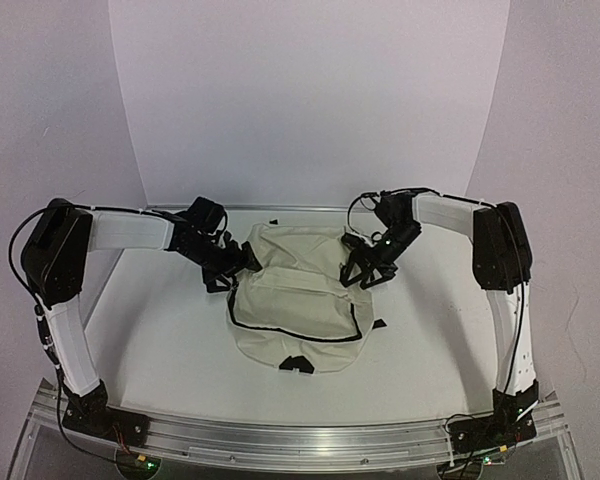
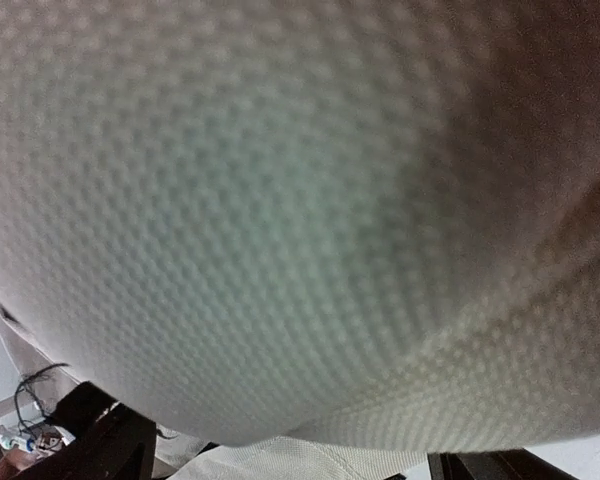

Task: Pack the student bag
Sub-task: Adjust the student bag at the center of the board.

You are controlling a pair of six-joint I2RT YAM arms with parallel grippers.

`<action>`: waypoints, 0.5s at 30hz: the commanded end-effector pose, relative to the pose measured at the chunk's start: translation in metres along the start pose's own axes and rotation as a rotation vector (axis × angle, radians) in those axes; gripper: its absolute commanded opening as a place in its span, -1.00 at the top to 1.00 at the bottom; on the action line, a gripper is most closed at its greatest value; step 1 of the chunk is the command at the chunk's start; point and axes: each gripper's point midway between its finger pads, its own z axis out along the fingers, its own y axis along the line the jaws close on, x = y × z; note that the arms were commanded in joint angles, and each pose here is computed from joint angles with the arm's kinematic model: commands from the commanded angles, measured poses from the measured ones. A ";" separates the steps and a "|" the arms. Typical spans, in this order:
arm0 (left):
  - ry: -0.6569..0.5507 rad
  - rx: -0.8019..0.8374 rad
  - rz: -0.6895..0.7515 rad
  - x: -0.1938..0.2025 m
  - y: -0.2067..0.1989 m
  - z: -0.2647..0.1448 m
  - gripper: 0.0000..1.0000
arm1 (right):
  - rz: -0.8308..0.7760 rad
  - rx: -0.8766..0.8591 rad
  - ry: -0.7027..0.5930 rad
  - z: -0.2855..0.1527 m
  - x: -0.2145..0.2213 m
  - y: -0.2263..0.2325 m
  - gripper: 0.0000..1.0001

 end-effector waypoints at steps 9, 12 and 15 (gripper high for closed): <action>-0.056 -0.034 0.077 -0.016 -0.021 -0.067 -0.99 | -0.086 0.096 -0.214 -0.076 -0.036 -0.008 -0.94; -0.100 -0.048 0.123 -0.035 -0.036 -0.099 -0.99 | -0.140 0.199 -0.294 -0.126 -0.037 -0.005 -0.97; -0.162 -0.052 0.145 -0.055 -0.046 -0.138 -0.99 | -0.183 0.306 -0.366 -0.170 -0.034 0.001 -0.97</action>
